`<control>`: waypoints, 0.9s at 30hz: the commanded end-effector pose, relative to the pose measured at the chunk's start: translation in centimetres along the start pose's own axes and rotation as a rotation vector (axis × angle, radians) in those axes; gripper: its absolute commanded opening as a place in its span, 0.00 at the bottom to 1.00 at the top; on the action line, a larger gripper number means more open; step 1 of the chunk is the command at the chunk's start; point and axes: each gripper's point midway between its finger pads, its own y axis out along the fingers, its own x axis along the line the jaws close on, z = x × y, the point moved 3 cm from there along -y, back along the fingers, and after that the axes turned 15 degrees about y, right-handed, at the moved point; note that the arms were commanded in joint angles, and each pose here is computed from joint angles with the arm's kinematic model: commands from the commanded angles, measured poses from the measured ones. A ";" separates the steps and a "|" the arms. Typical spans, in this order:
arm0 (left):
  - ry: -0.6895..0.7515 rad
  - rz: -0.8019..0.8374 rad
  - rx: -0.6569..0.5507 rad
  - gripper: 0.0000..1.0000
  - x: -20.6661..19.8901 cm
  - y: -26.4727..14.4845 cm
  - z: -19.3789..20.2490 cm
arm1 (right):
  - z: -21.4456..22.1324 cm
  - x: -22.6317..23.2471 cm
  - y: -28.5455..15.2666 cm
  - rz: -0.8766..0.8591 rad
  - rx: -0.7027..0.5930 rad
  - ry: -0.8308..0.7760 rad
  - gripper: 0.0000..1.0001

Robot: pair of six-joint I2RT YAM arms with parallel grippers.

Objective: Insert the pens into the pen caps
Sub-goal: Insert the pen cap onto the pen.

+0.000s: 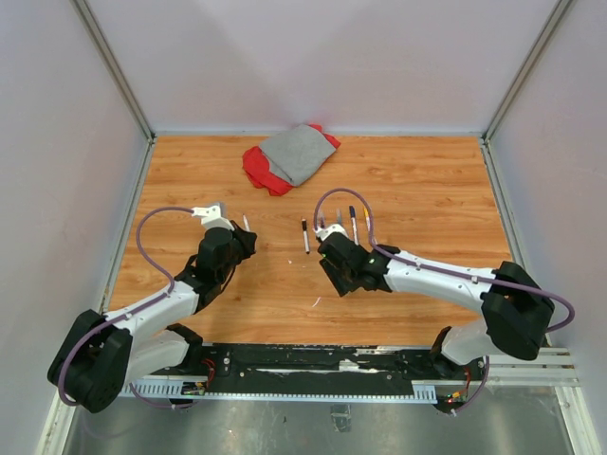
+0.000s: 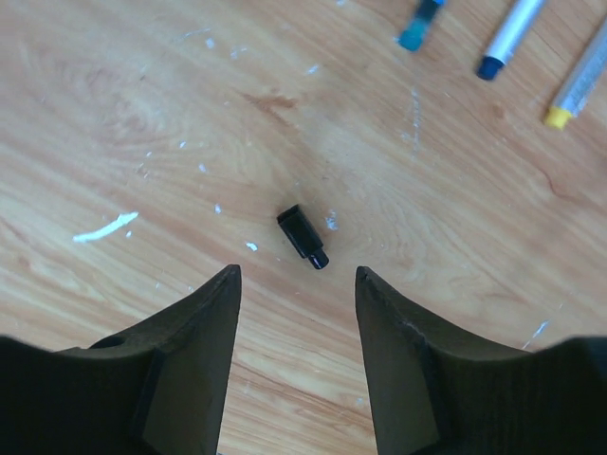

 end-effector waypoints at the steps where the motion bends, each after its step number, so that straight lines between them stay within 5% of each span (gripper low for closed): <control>1: -0.014 0.016 -0.046 0.01 -0.6 0.4 -1.7 | 0.3 0.0 -0.2 -0.142 0.064 -0.224 0.51; 7: -0.013 0.023 -0.037 0.00 -0.8 0.5 -1.5 | 0.6 0.6 0.8 -0.277 0.196 -0.284 0.47; 27: -0.009 0.018 -0.035 0.01 -0.7 0.6 -1.5 | 0.6 -0.4 3.6 -0.259 0.325 -0.332 0.38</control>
